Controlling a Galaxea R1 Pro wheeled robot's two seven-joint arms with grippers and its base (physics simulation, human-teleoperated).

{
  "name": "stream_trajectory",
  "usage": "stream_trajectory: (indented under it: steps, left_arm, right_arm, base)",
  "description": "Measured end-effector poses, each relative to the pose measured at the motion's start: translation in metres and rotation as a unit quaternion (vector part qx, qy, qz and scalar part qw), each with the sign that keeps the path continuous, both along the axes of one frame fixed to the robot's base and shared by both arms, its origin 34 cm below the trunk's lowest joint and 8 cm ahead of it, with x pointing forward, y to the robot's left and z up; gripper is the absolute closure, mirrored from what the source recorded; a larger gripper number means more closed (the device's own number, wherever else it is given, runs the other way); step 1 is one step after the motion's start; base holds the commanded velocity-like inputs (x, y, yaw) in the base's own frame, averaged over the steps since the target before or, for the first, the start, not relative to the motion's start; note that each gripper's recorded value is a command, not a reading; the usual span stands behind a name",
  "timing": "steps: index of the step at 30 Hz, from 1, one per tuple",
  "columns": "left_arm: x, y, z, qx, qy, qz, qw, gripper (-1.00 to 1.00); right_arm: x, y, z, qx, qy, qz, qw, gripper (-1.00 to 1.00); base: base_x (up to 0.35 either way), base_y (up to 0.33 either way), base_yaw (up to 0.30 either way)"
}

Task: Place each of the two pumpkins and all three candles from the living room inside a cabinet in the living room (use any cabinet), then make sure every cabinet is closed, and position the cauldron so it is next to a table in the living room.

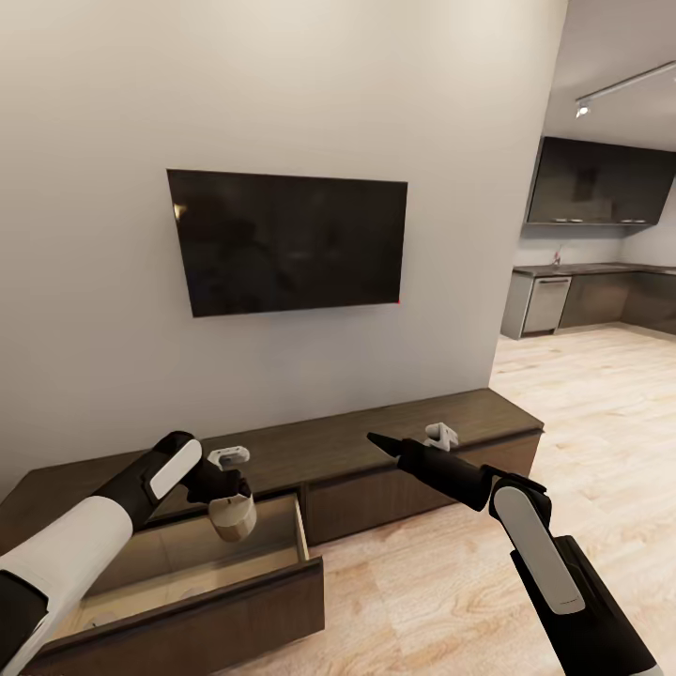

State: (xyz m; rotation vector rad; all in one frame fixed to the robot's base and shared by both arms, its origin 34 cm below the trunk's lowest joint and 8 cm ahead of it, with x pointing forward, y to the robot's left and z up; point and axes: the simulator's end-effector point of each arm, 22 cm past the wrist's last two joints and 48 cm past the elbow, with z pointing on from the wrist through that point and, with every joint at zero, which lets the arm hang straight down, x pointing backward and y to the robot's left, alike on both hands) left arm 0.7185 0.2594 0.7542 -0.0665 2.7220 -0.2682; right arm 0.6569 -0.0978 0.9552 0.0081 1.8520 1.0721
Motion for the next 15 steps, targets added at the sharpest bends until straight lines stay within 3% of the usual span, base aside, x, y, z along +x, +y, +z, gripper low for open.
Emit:
stream_trajectory:
  steps: [11,15]
  left_arm:
    - [-0.002,0.005,-0.022,0.006,0.0,0.004,1.0,1.0]
    - [-0.008,0.014,-0.04,0.011,0.013,0.015,0.9997,1.0]
  right_arm:
    - [-0.002,0.0,-0.021,-0.001,0.0,0.0,1.0,-1.0]
    - [-0.003,0.0,-0.029,-0.001,0.001,0.0,1.0,-1.0]
  base:
    - [0.0,0.0,0.0]
    - [0.0,0.0,0.0]
